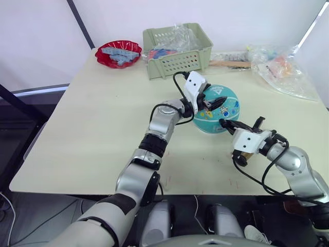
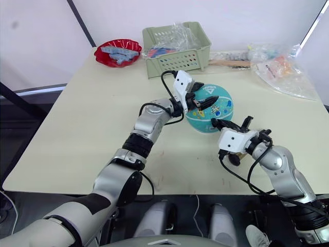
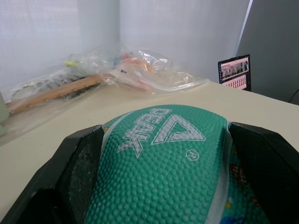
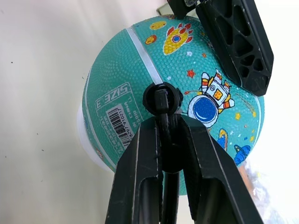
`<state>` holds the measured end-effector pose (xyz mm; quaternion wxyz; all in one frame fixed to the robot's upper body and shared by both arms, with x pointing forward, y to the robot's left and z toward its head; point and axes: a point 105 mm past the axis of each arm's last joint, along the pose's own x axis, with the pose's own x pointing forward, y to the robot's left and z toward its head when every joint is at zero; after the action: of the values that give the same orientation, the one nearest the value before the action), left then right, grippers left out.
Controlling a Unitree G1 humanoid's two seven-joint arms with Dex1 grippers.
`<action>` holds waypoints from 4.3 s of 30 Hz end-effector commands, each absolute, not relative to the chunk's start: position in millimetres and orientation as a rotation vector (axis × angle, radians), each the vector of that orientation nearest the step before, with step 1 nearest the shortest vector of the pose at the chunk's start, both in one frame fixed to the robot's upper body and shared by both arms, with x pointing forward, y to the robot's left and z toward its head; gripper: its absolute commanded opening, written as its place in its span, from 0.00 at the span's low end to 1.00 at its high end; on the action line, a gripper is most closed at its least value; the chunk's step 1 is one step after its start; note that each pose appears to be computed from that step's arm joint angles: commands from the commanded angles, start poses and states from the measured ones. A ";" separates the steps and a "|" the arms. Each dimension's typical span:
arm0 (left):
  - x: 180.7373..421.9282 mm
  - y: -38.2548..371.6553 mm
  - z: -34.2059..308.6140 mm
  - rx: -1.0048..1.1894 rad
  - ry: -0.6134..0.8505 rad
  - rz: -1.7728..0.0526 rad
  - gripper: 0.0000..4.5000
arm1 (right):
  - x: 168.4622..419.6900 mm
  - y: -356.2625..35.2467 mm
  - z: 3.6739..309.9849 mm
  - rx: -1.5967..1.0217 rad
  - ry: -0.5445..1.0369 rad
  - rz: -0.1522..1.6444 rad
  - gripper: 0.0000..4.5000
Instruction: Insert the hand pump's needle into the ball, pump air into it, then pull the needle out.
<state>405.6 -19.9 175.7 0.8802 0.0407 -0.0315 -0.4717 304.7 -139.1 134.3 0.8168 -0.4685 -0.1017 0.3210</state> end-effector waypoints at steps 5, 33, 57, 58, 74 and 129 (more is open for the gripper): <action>402.0 -18.8 157.4 0.100 0.008 -0.978 1.00 | 312.8 -157.6 159.8 -0.975 -0.343 0.722 0.01; 396.2 -26.8 142.4 0.123 0.052 -0.994 1.00 | 327.7 -181.3 164.6 -1.096 -0.473 0.844 0.01; 393.3 -37.7 66.6 0.152 0.238 -0.886 1.00 | 288.1 -182.3 184.2 -1.147 -0.419 0.809 0.01; 393.1 -37.7 65.7 0.153 0.240 -0.887 1.00 | 285.9 -183.7 183.3 -1.147 -0.415 0.806 0.01; 395.3 -34.0 58.6 0.172 0.261 -0.861 1.00 | 268.1 -190.6 177.5 -1.194 -0.381 0.784 0.01; 380.7 -65.3 106.6 0.078 0.068 -1.033 1.00 | 280.3 -231.1 147.8 -0.953 -0.221 0.498 0.01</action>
<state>391.6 -59.1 138.0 0.8813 0.0377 -0.0294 -0.4702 276.8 -225.1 133.5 0.8494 -0.4482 -0.0862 0.2650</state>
